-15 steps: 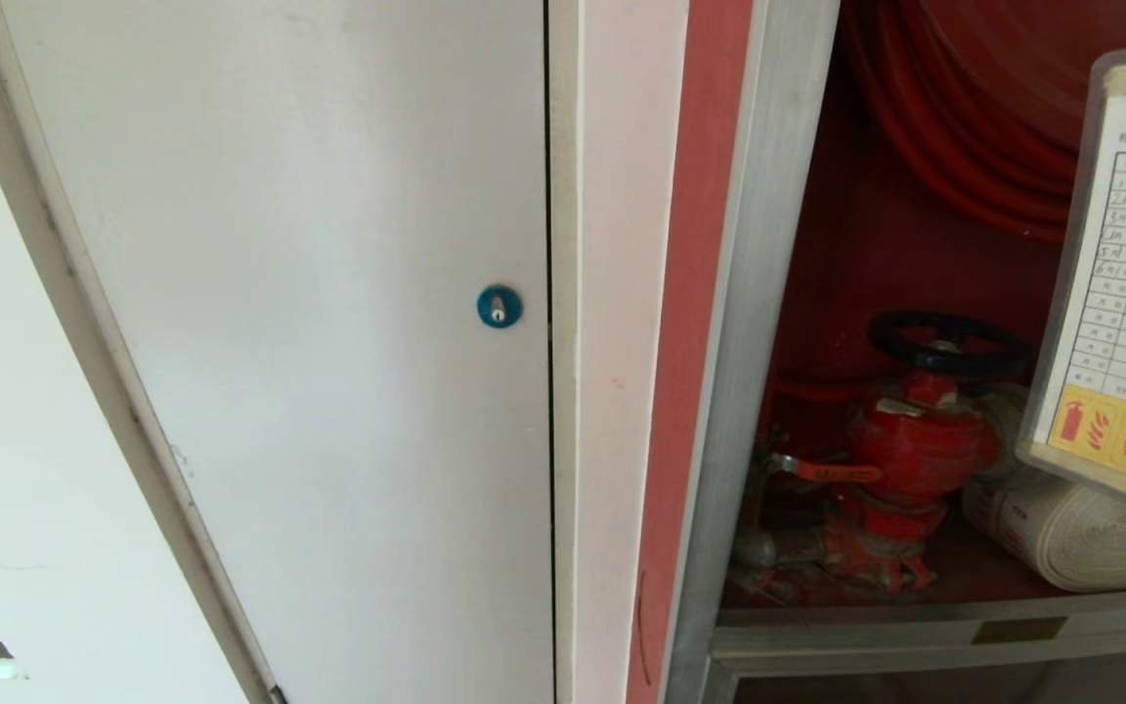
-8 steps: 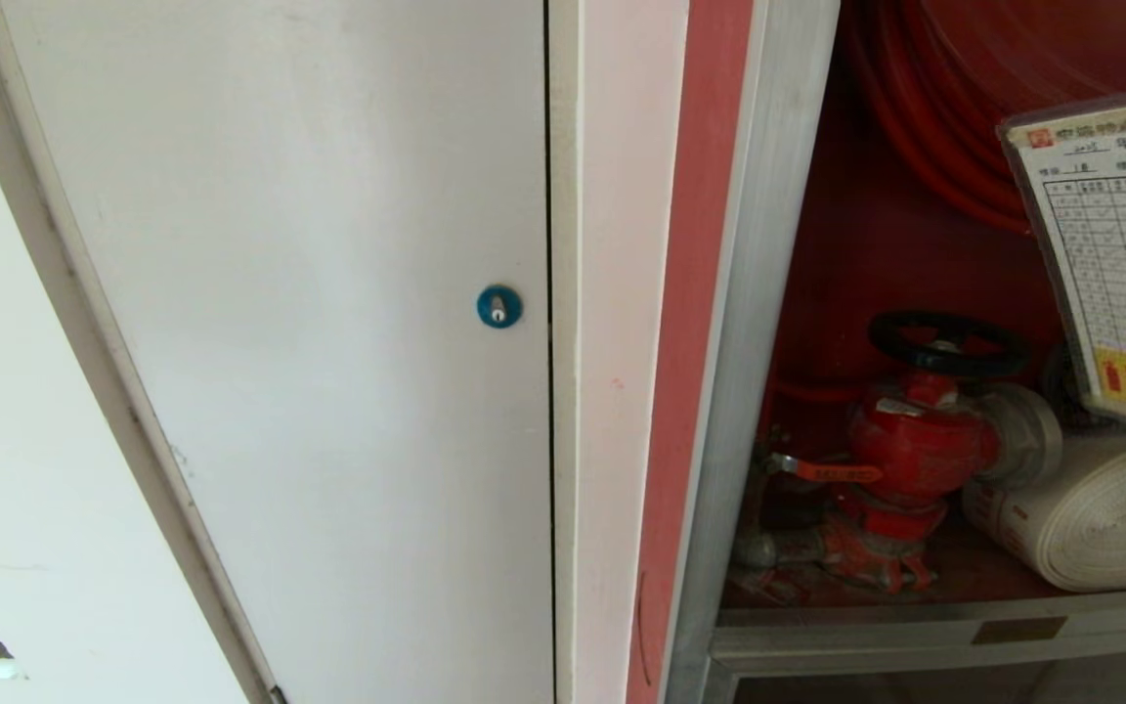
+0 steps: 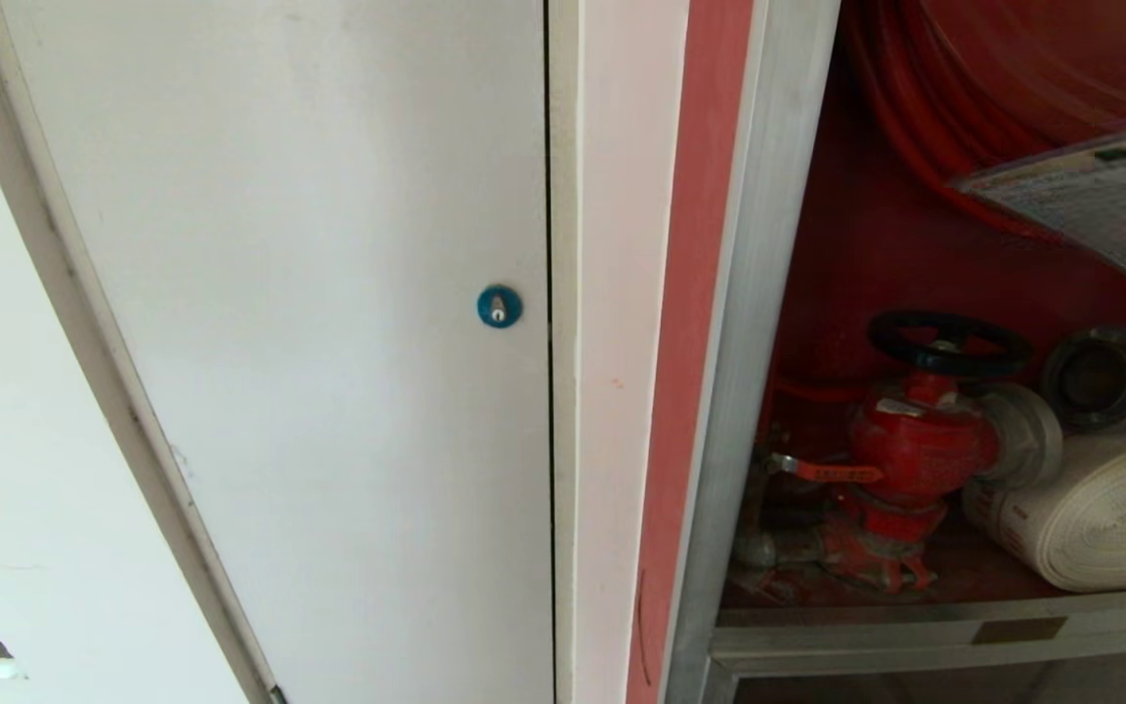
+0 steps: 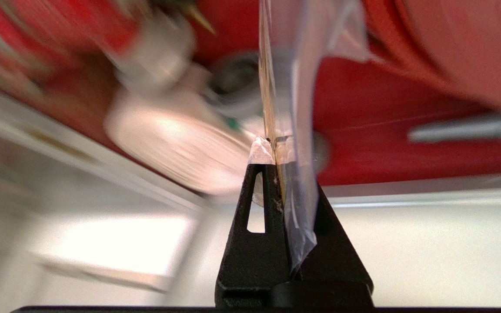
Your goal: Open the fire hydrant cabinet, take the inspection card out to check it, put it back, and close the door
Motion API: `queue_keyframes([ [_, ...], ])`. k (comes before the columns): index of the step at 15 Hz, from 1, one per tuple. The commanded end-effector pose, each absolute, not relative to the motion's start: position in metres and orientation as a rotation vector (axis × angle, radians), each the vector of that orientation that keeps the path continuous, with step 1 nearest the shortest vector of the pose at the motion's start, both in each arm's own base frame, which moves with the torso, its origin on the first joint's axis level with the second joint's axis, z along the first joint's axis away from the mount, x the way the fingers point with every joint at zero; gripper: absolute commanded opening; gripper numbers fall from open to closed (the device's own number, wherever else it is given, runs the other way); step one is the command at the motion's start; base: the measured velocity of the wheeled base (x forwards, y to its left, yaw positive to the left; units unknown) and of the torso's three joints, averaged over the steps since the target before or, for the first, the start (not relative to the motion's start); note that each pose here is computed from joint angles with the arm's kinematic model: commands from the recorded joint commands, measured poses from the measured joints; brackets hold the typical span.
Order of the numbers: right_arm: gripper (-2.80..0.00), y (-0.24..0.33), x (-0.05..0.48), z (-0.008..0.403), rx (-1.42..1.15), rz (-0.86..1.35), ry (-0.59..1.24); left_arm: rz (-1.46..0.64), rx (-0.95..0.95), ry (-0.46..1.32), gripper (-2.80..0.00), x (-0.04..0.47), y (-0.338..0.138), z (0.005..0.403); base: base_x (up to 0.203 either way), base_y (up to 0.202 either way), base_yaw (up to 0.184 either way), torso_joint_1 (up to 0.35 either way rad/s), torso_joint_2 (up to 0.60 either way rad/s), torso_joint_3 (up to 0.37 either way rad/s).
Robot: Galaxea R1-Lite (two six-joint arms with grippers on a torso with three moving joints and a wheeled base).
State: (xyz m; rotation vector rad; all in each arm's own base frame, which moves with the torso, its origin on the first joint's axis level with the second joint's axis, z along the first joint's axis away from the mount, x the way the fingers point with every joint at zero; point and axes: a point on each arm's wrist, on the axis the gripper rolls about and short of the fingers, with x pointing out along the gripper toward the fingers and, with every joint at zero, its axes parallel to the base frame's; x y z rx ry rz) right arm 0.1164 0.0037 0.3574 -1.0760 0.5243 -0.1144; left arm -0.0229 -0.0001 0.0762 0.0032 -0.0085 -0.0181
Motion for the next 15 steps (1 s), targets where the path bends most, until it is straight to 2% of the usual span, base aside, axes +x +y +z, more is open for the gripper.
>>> queue_keyframes([
  [1,-2.8,0.001,0.15,0.355,-1.22,-0.079,0.613,-0.018,0.003,-0.008,-2.8,-0.023,0.0,0.076,0.0,0.0,0.0,0.0,0.0,0.0],
  [6,-2.8,0.0,0.188,0.35,-1.404,0.045,0.643,-0.018,0.003,-0.008,-2.8,-0.023,0.0,0.076,0.0,0.0,0.0,0.0,0.0,0.0],
  [10,-2.8,-0.018,0.226,0.345,-1.559,0.108,0.59,-0.018,0.003,-0.008,-2.8,-0.023,0.0,0.076,0.0,0.0,0.0,0.0,0.0,0.0],
  [15,-2.8,-0.027,0.256,0.335,-1.571,0.086,0.585,-0.018,0.003,-0.008,-2.8,-0.023,0.0,0.076,0.0,0.0,0.0,0.0,0.0,0.0],
])
